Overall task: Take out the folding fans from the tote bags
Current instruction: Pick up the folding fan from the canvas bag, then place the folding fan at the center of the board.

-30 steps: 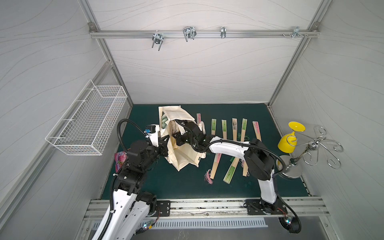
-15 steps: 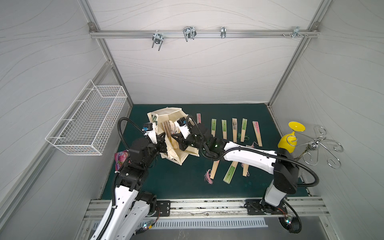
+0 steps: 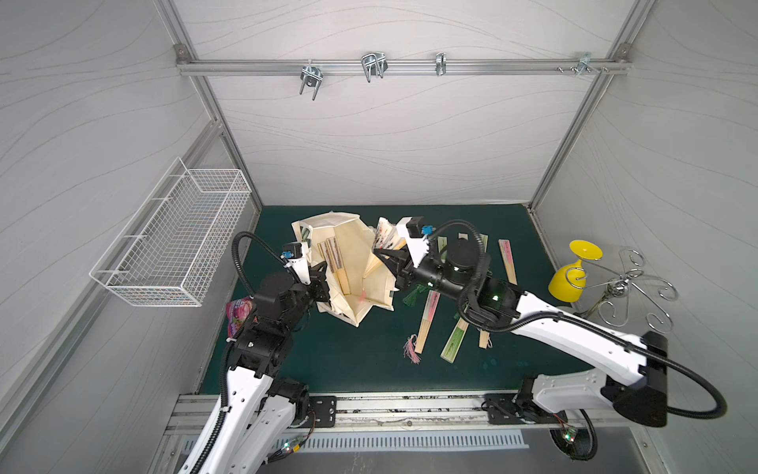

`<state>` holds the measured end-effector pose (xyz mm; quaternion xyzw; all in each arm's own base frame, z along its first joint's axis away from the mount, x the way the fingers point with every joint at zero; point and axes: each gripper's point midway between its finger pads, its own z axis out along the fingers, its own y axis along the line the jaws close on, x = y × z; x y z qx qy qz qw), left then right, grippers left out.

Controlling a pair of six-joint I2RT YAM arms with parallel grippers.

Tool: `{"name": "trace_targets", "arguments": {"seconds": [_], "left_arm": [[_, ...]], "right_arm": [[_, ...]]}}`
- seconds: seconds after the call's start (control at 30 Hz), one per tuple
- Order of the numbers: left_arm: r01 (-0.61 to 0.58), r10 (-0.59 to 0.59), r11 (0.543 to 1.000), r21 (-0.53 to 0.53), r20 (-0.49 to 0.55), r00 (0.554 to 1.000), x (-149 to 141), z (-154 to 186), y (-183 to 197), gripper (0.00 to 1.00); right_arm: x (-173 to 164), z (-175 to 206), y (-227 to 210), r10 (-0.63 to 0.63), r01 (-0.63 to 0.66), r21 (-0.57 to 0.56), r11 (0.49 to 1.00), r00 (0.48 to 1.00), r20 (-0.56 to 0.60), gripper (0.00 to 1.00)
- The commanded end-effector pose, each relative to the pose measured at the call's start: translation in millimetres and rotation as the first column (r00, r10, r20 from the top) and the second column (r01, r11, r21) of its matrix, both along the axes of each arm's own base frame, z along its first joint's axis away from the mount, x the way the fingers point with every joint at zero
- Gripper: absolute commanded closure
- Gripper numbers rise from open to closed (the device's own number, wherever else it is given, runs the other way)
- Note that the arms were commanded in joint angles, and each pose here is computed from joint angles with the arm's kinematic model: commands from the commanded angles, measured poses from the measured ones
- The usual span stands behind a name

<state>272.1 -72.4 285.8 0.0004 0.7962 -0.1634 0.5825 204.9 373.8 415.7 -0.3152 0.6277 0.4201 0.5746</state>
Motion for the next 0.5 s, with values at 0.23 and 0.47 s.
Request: {"name": "trace_targets", "arguments": {"seconds": [0.23, 0.47], "left_arm": [[-0.025, 0.024, 1.000, 0.007, 0.132, 0.991, -4.5, 41.8, 6.8, 1.00], [-0.031, 0.028, 0.999, 0.012, 0.146, 0.989, -6.3, 46.0, 8.5, 1.00]], "right_arm": [[42.7, -12.3, -105.2, -0.269, 0.266, -0.037, 0.963, 0.943, -0.195, 0.88], [51.2, -73.5, -128.1, -0.334, 0.295, -0.157, 0.942, 0.852, -0.403, 0.87]]}}
